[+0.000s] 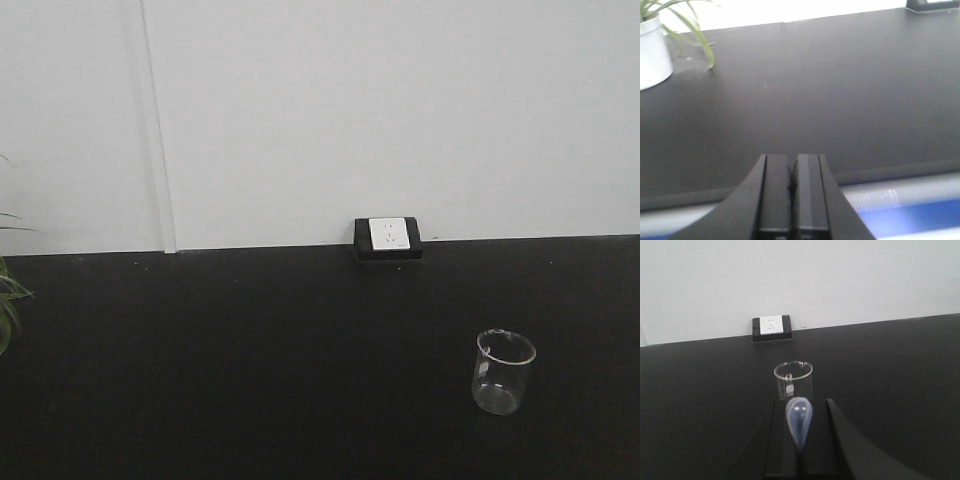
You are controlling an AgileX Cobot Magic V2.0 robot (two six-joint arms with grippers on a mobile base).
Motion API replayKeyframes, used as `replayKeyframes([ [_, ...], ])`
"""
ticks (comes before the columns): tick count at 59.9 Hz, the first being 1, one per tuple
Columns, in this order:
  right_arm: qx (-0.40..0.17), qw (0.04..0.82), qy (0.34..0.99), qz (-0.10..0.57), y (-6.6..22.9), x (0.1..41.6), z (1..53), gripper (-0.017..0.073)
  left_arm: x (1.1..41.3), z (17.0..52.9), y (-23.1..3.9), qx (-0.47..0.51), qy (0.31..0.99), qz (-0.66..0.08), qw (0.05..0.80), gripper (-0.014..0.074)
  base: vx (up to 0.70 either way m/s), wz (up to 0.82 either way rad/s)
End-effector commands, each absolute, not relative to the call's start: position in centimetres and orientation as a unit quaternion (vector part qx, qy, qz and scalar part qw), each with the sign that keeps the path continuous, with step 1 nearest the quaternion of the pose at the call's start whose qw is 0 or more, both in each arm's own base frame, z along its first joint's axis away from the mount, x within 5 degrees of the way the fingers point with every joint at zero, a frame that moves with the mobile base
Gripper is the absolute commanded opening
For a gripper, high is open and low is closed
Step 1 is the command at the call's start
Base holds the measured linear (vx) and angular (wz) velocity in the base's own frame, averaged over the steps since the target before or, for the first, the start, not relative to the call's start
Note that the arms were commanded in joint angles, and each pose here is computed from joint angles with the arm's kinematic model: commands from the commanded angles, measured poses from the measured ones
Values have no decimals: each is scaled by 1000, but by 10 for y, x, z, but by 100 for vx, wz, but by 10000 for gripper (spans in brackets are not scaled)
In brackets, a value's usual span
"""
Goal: Grab transparent chemical and place on left bench
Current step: 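Drive the base to the bench with white bins, holding the pipette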
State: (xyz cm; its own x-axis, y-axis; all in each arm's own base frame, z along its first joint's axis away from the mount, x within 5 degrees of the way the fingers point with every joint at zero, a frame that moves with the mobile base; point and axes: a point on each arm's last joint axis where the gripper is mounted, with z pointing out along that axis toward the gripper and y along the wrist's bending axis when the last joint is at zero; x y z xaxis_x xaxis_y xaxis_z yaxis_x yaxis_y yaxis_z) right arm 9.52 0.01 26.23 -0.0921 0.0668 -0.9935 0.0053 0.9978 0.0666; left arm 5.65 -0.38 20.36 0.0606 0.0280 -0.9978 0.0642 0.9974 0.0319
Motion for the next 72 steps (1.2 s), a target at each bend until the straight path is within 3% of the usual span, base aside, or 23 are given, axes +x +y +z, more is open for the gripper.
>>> replayKeyframes([
  [1, 23, 712, 702, 22, 0, 96, 280, 0, 55, 206, -4, 29, 655, -16, 755, -3, -39, 4],
  [41, 23, 712, 702, 22, 0, 96, 280, 0, 55, 206, -4, 29, 655, -16, 755, -3, -39, 6],
  [72, 23, 712, 702, 22, 0, 96, 280, 0, 55, 206, -4, 29, 655, -16, 755, -3, -21, 65],
])
